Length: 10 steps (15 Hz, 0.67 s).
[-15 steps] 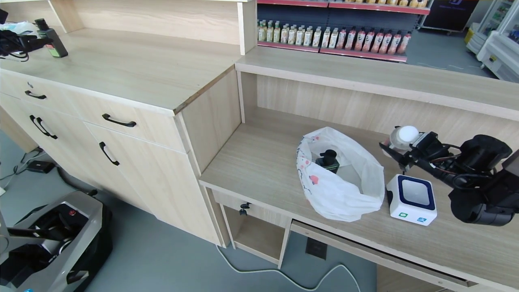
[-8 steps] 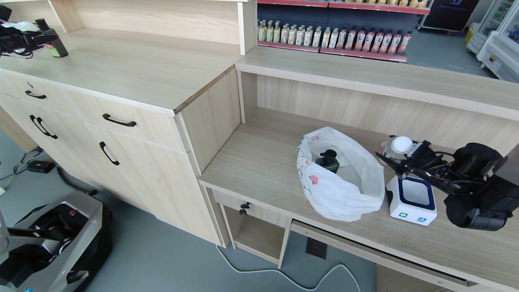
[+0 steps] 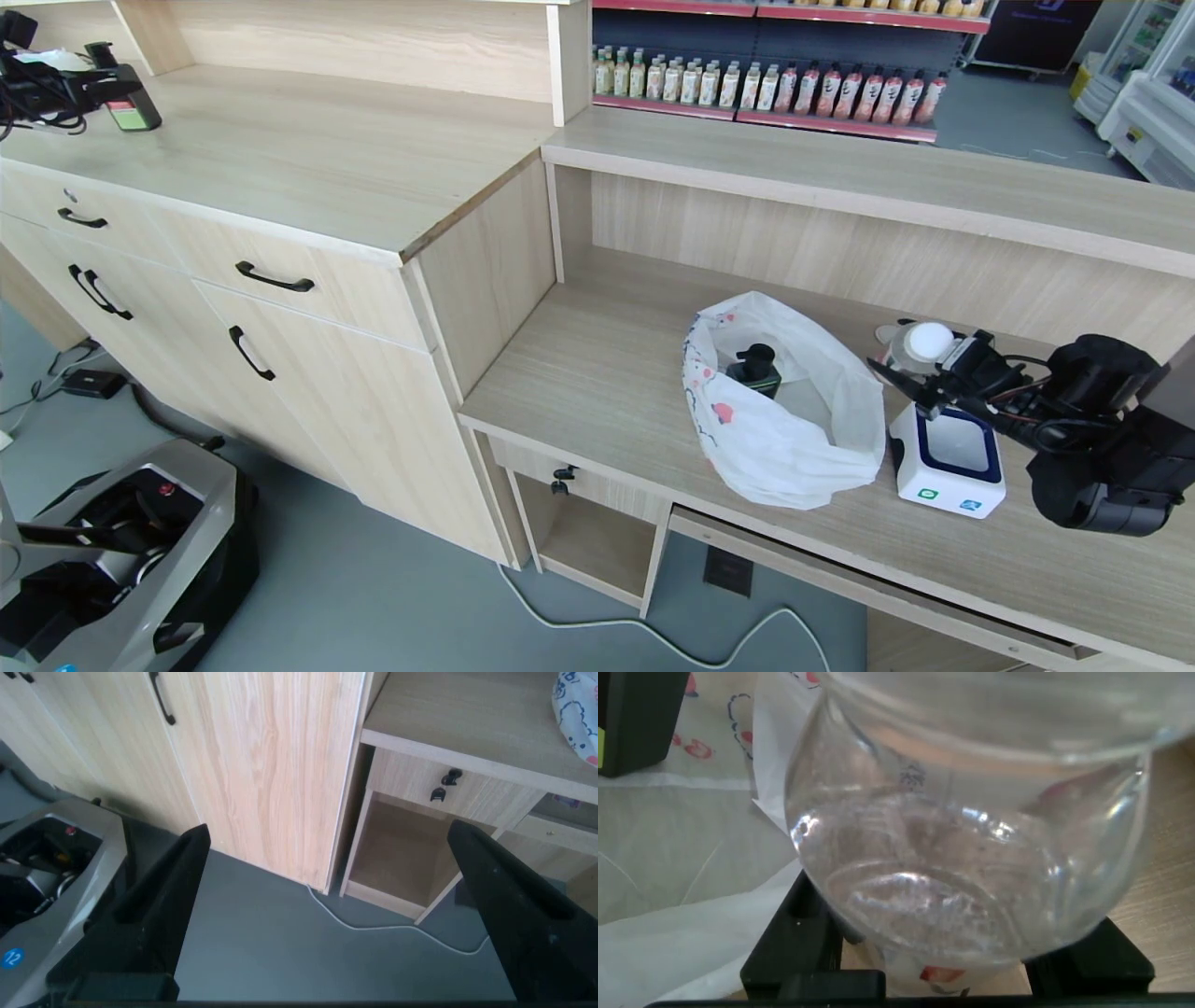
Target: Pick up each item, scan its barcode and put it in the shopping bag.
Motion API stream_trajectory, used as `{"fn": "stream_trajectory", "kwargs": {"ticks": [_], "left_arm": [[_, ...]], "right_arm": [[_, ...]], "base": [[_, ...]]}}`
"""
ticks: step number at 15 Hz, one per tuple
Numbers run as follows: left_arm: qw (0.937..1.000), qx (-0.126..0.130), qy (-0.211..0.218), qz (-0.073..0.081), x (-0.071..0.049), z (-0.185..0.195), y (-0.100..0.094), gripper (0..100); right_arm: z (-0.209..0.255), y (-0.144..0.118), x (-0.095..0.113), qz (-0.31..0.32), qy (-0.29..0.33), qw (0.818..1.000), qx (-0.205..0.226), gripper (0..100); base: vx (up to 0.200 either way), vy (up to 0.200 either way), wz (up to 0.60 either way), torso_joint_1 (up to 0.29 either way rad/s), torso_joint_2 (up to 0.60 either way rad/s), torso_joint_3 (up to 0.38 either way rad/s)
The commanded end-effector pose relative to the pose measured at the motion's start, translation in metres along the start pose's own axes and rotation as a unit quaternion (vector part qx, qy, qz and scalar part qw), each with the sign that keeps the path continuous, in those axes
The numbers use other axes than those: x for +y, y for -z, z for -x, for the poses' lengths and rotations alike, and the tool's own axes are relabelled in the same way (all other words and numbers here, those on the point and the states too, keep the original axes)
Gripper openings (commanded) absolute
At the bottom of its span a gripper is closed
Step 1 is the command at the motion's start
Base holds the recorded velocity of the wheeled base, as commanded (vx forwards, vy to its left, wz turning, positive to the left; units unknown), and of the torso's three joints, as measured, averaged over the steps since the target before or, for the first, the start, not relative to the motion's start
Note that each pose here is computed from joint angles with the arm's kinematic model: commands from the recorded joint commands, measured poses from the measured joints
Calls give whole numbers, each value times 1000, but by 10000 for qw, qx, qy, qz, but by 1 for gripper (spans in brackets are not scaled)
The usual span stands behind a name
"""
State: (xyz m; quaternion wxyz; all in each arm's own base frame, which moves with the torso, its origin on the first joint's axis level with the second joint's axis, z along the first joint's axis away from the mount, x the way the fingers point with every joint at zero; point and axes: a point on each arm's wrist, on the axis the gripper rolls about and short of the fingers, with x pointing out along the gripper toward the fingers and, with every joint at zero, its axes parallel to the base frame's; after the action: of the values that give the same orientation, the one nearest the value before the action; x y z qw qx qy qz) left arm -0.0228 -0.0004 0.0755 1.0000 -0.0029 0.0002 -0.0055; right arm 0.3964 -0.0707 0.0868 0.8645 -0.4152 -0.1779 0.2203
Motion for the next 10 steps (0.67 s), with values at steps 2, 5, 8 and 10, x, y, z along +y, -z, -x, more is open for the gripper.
{"fn": "stream_trajectory", "kwargs": {"ticks": [2, 5, 8, 10], "left_arm": [[10000, -2, -2, 2, 0, 0, 0, 100], [10000, -2, -2, 2, 0, 0, 0, 100], [10000, -2, -2, 2, 0, 0, 0, 100], [10000, -2, -2, 2, 0, 0, 0, 100]], "right_arm": [[1, -5, -6, 74, 53, 9999, -48, 0], [5, -38, -35, 97, 131, 9998, -70, 0], [52, -99, -81, -493, 47, 9974, 515, 0], [86, -124, -91, -1006, 3, 9897, 1020, 0]], "base": [[0, 0, 0, 0, 0, 0], [0, 0, 0, 0, 0, 0], [0, 0, 0, 0, 0, 0], [0, 0, 0, 0, 0, 0]]}}
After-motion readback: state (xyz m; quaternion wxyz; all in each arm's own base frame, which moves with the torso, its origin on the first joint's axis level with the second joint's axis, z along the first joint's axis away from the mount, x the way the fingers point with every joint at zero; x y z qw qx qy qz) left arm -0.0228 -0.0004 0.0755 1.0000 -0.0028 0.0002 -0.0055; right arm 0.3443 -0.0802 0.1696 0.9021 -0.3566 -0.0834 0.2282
